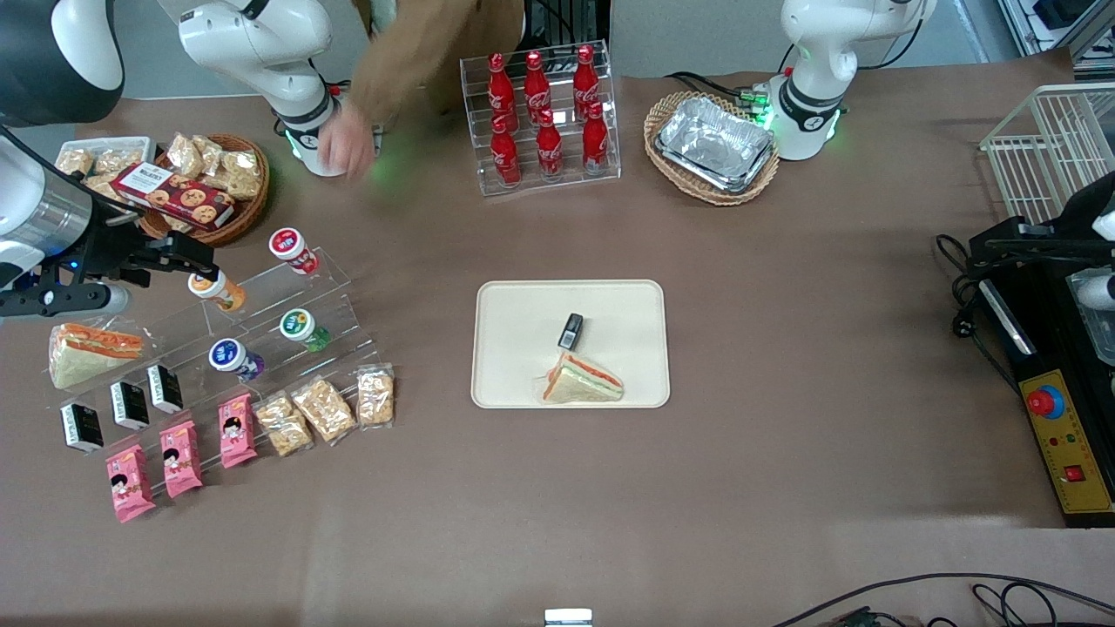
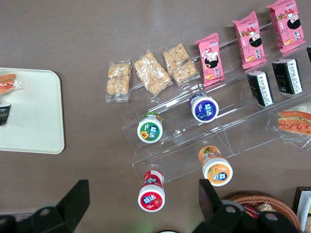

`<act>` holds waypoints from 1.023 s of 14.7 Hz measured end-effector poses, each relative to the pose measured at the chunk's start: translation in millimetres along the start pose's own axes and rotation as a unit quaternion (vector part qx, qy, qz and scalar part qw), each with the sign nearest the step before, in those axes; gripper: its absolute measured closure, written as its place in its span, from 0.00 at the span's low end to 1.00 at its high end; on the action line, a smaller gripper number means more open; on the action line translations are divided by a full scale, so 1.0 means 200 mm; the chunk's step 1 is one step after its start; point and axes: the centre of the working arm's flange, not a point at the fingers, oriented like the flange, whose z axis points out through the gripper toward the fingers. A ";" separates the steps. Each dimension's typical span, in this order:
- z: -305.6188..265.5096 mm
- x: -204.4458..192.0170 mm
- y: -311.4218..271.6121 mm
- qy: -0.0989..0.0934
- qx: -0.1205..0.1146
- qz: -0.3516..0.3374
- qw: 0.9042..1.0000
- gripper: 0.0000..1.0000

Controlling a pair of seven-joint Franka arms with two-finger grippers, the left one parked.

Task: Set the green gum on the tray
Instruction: 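Move the right gripper toward the green-labelled gum tub on the rack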

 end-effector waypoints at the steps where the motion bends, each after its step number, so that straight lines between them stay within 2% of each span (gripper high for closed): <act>1: 0.00 0.00 0.00 0.000 0.000 0.000 1.000 0.00; 10: 0.01 0.01 -0.01 -0.003 0.001 -0.001 1.000 0.00; 15: 0.03 -0.02 -0.02 -0.016 0.006 -0.001 1.000 0.00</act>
